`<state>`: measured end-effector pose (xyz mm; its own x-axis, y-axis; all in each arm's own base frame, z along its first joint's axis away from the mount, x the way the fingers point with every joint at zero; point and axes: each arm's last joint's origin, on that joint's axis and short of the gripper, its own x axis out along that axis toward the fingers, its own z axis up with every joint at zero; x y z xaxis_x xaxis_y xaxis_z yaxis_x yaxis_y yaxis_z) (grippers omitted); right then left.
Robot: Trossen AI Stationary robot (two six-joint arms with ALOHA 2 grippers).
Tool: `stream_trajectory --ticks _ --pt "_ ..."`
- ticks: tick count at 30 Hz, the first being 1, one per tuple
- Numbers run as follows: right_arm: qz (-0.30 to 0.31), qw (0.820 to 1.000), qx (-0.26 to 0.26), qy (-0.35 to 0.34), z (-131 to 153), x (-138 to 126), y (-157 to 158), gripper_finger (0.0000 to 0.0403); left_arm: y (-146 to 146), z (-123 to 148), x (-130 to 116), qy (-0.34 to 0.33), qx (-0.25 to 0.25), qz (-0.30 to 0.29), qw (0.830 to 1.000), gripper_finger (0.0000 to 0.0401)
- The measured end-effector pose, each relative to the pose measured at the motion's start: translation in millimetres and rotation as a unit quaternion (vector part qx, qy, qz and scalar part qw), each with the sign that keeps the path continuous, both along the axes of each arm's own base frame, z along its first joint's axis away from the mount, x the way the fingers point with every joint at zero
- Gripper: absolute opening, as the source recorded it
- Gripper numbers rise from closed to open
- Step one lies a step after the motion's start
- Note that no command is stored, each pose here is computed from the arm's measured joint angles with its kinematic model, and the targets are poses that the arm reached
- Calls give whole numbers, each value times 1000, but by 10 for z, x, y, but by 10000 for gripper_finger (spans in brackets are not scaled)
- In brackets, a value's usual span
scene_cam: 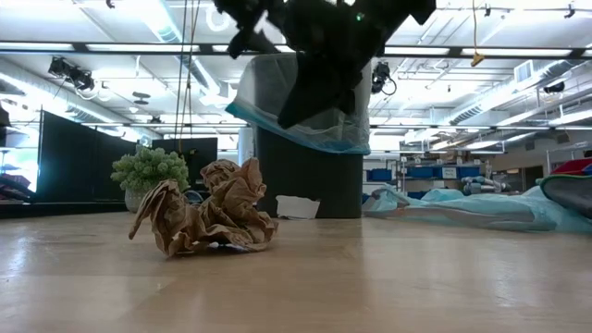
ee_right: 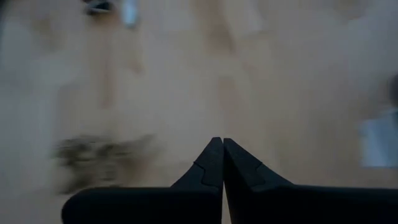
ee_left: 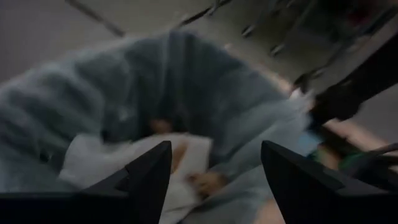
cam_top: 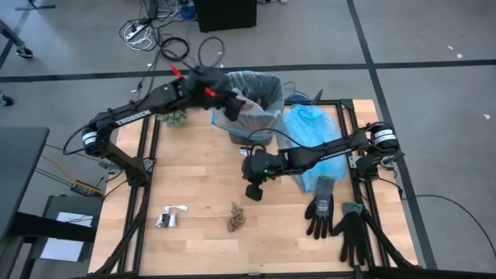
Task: Place trash/remove bag and relplace
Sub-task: Put the white paper into the trash bin
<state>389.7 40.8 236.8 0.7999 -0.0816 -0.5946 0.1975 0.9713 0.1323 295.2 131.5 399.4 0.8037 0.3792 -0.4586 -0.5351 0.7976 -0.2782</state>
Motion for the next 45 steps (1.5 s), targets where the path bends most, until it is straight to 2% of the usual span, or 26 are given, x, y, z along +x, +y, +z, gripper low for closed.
stream_trajectory --ticks 3,7,9,12,16,19,24,27,32,39,45 --pt "-3 998 -64 16 -57 16 -54 0 -67 185 -111 -42 23 -17 999 257" --pt "-25 992 -117 47 -200 52 -155 0 -285 413 -399 -20 116 9 993 252" --pt "-36 988 -140 57 -288 89 -202 0 -392 502 -534 -12 146 25 989 248" --pt "-38 985 -149 83 -487 144 -251 9 -550 589 -727 -16 150 24 988 244" --pt "-12 980 -171 101 -648 194 -247 53 -770 686 -987 -29 143 22 989 238" --pt "4 973 -202 109 -659 191 -217 98 -900 671 -1161 -11 131 33 991 234" --pt "-20 958 -264 106 -620 208 -262 167 -1046 612 -1313 6 90 63 994 228" --pt "-31 957 -267 105 -619 227 -383 188 -1124 549 -1339 24 77 97 992 224" --pt "-52 957 -264 107 -686 262 -644 186 -1238 468 -1321 47 75 115 989 215" --pt "-30 958 -248 140 -815 238 -899 162 -1377 404 -1262 55 58 100 992 207" --pt "-29 962 -230 142 -823 220 -1008 116 -1440 350 -1241 67 51 107 991 207"
